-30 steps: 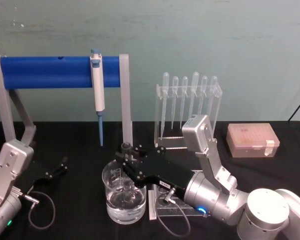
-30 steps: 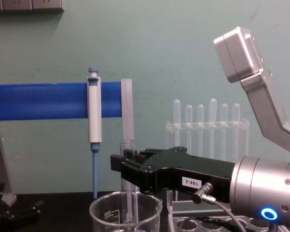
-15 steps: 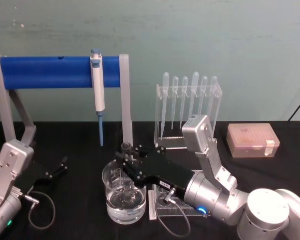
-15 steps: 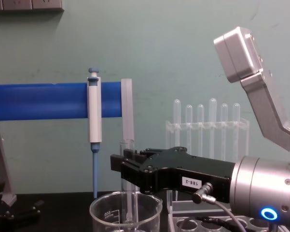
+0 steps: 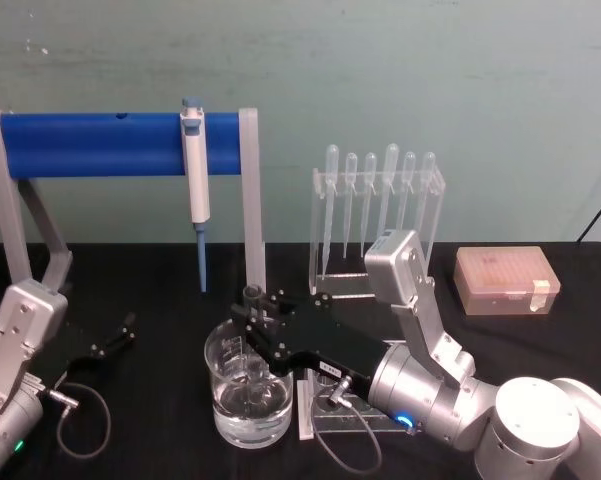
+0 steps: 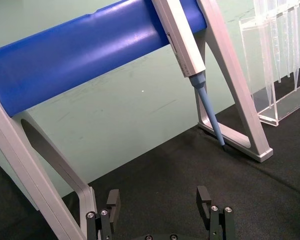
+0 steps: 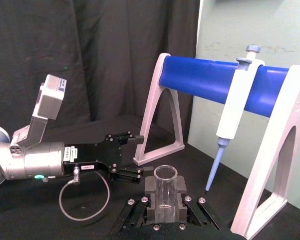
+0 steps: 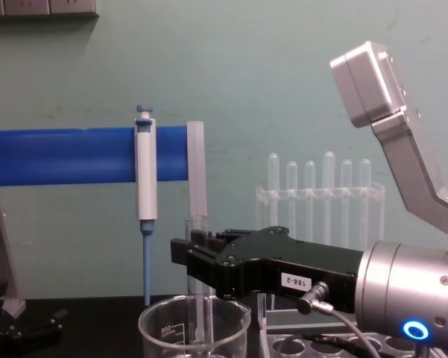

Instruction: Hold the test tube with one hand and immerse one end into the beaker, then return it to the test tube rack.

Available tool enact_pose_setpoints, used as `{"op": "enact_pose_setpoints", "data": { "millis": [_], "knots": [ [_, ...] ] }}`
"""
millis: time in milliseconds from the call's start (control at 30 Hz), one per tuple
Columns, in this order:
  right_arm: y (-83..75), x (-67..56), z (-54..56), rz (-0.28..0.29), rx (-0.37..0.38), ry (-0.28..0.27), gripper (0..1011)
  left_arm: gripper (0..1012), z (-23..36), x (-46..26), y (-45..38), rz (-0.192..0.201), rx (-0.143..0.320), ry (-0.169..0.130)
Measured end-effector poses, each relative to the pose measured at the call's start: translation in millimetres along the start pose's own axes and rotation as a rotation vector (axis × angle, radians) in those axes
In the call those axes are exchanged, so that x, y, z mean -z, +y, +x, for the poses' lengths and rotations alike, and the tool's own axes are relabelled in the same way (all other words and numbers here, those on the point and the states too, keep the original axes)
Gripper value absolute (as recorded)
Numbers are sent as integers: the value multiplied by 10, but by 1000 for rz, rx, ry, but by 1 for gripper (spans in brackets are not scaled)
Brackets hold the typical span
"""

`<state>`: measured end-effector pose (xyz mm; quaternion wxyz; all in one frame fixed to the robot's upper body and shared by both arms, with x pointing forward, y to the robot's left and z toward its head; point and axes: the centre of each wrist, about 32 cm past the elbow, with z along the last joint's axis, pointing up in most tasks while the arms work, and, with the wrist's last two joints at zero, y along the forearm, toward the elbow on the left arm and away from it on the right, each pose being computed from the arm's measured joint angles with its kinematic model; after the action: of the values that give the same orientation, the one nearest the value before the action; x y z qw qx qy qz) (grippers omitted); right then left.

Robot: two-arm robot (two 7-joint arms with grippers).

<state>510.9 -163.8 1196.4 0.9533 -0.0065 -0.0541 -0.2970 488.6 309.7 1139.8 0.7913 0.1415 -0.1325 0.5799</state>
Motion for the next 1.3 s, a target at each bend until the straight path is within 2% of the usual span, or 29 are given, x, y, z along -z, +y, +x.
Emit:
{"op": "enact_pose_setpoints", "data": {
  "millis": [1300],
  "knots": [
    [0, 0, 0, 0, 0, 0, 224, 1000, 0, 0, 0, 0, 0, 0]
  ]
}}
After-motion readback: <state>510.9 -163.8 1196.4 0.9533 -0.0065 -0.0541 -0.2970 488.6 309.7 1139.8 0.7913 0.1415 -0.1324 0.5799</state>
